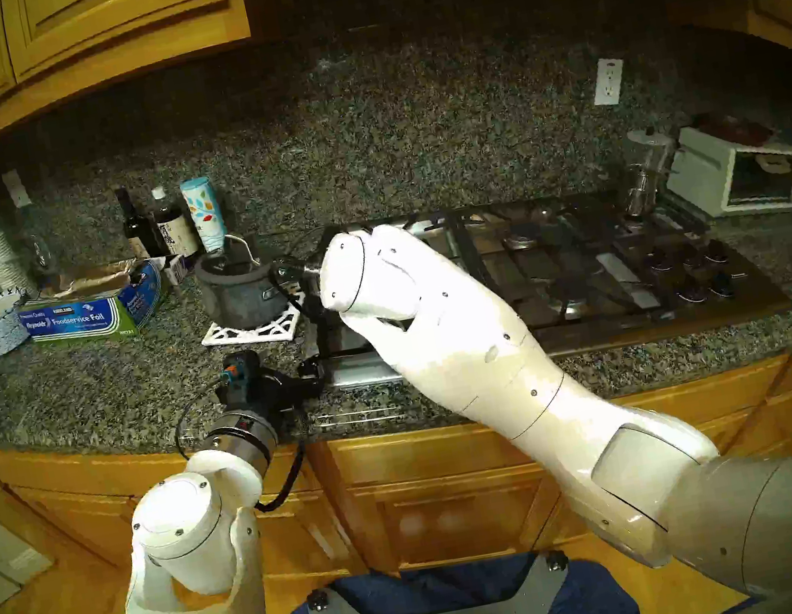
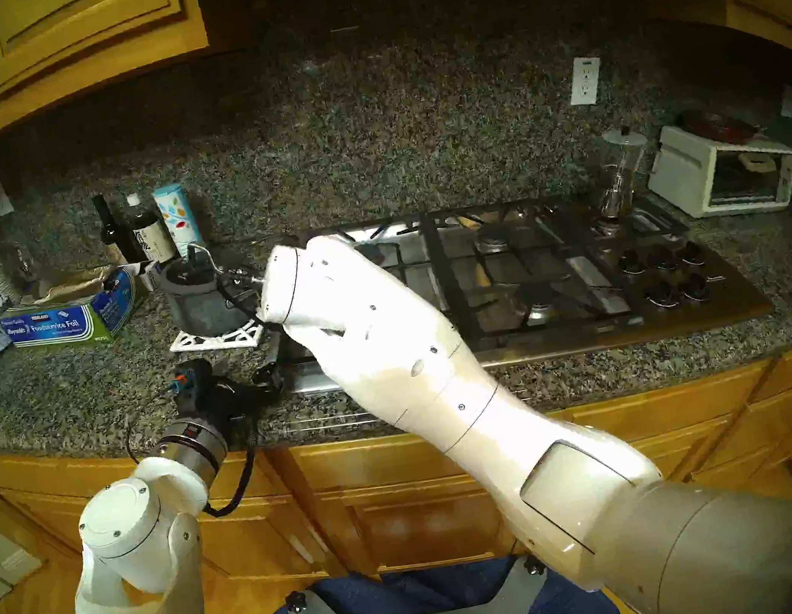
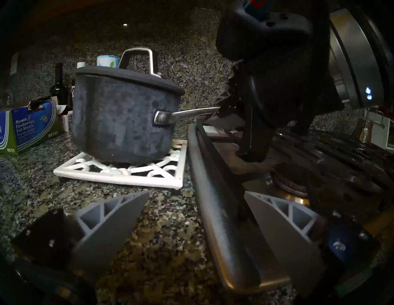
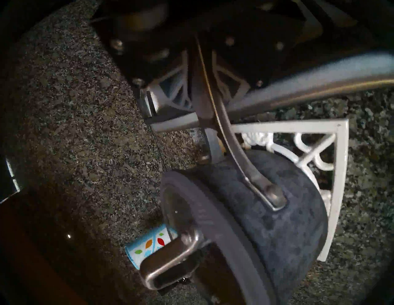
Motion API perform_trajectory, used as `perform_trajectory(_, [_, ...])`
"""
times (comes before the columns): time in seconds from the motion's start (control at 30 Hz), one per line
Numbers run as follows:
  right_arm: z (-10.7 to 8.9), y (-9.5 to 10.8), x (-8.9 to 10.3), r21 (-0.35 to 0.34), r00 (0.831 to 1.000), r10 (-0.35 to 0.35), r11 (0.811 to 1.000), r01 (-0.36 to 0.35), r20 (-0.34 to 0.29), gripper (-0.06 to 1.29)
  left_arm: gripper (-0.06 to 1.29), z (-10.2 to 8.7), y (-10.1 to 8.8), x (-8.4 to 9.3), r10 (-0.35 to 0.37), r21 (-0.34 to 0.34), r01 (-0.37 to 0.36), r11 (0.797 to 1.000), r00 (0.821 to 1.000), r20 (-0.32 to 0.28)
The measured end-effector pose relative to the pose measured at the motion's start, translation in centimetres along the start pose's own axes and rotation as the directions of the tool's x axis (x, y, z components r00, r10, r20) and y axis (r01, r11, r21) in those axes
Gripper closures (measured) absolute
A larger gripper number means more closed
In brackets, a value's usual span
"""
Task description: Pick up the pot, put it on the stove, take off the pot lid
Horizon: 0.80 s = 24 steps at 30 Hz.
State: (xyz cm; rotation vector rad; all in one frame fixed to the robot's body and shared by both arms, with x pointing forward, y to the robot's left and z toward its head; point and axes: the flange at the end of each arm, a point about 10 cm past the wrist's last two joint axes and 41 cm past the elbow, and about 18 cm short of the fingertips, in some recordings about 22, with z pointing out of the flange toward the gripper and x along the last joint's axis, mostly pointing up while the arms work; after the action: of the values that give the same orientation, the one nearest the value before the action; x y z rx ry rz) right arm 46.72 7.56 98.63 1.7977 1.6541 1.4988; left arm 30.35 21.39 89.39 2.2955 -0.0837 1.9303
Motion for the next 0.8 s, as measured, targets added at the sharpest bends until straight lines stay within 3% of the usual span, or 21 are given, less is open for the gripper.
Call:
perform_trajectory(0.43, [-0.7,0.2,-0.4,-0.001,1.000,0.010,1.000,-0.010,0.011,1.15,0.02,0.0,0.0,0.0,0.000,-0.001,0.000,1.000,1.000,0.000])
perform_trajectory(0.8, [-0.8,1.5,-1.5,-0.008,1.000,-0.002,1.000,0.002,0.027,1.15,0.02,0.0,0.0,0.0,0.000,-0.001,0.000,1.000,1.000,0.001])
